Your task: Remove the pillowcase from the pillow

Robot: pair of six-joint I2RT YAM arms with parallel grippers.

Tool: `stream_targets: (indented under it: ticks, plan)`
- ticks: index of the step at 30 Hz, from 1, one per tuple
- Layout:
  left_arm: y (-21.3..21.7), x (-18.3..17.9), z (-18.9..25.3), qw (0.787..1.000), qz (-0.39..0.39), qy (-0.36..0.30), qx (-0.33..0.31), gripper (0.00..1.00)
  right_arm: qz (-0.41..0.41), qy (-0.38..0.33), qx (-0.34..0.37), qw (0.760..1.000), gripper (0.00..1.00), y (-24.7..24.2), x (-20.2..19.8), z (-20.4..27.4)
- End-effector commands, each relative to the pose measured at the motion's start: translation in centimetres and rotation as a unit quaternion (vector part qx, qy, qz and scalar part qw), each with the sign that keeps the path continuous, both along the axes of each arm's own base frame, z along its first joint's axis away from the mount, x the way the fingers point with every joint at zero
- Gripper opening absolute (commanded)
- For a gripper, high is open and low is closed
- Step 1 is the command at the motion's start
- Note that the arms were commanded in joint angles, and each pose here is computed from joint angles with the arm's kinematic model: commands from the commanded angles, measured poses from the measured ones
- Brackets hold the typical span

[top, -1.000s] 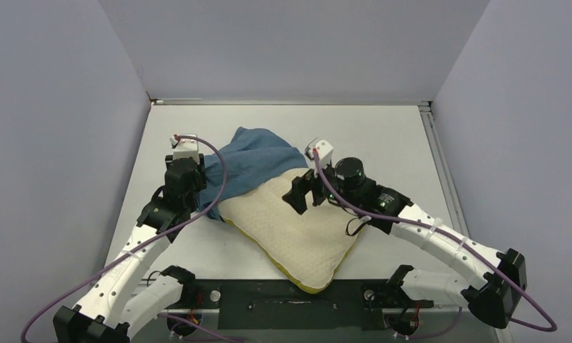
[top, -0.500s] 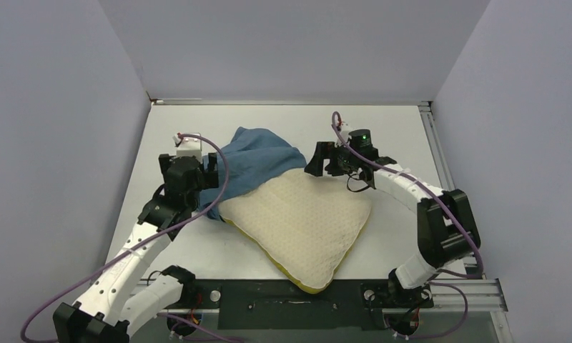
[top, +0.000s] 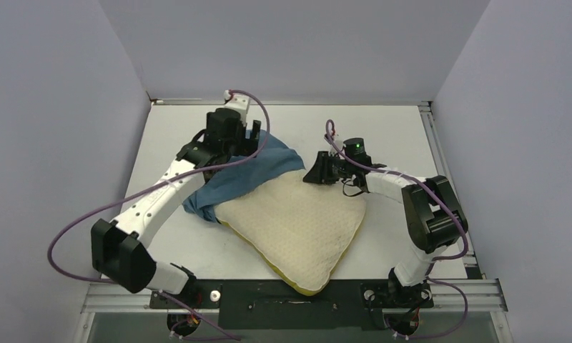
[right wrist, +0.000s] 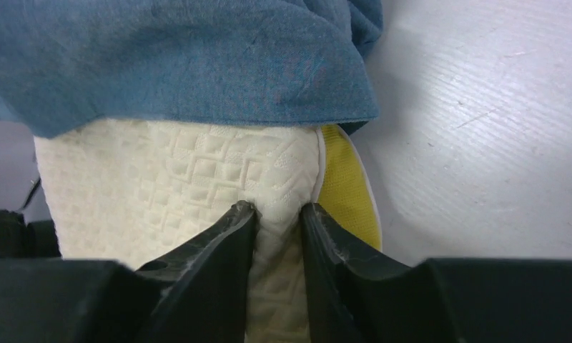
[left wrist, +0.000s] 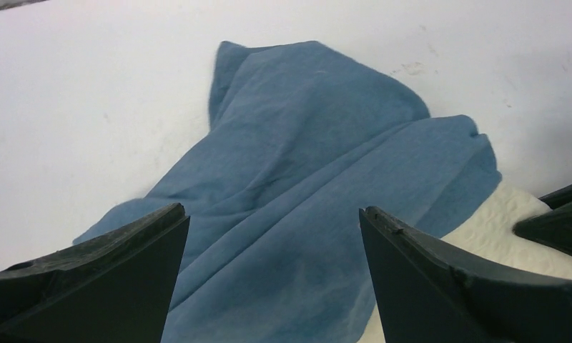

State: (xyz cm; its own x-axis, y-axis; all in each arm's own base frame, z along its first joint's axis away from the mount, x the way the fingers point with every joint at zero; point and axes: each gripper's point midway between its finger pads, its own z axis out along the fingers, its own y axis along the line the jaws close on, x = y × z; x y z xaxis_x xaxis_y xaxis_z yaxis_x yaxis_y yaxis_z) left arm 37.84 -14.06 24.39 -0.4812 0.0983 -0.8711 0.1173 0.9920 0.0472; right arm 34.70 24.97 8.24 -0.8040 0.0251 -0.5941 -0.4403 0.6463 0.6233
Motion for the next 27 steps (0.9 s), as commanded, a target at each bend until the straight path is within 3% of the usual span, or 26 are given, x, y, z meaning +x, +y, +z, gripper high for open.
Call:
stream_targets:
  ticks: [1,5,13,17,22,27]
  plan:
    - [-5.6,1.8,0.1,0.996,-0.082,0.02,0.036,0.93,0.046,-0.022,0.037,0.998,0.21,2.0,-1.0,1.2]
    - [-9.6,3.3,-1.7,0.989,-0.124,0.051,0.07,0.93,0.046,-0.036,0.036,0.998,0.06,1.9,-1.2,1.9]
    - [-15.3,4.0,-6.0,0.974,-0.195,0.104,0.051,0.89,0.044,-0.062,0.034,0.997,0.05,1.7,-1.5,3.3]
    - [-15.9,5.0,-8.2,0.975,-0.184,0.112,0.057,0.86,0.044,-0.065,0.034,0.996,0.05,1.7,-1.6,3.5]
    - [-15.8,6.0,-10.2,0.975,-0.168,0.124,0.075,0.65,0.04,-0.071,0.028,0.996,0.05,1.5,-1.5,3.7]
    - [-15.2,6.5,-10.2,0.977,-0.154,0.117,0.084,0.21,0.041,-0.081,0.032,0.995,0.05,1.4,-1.7,4.5]
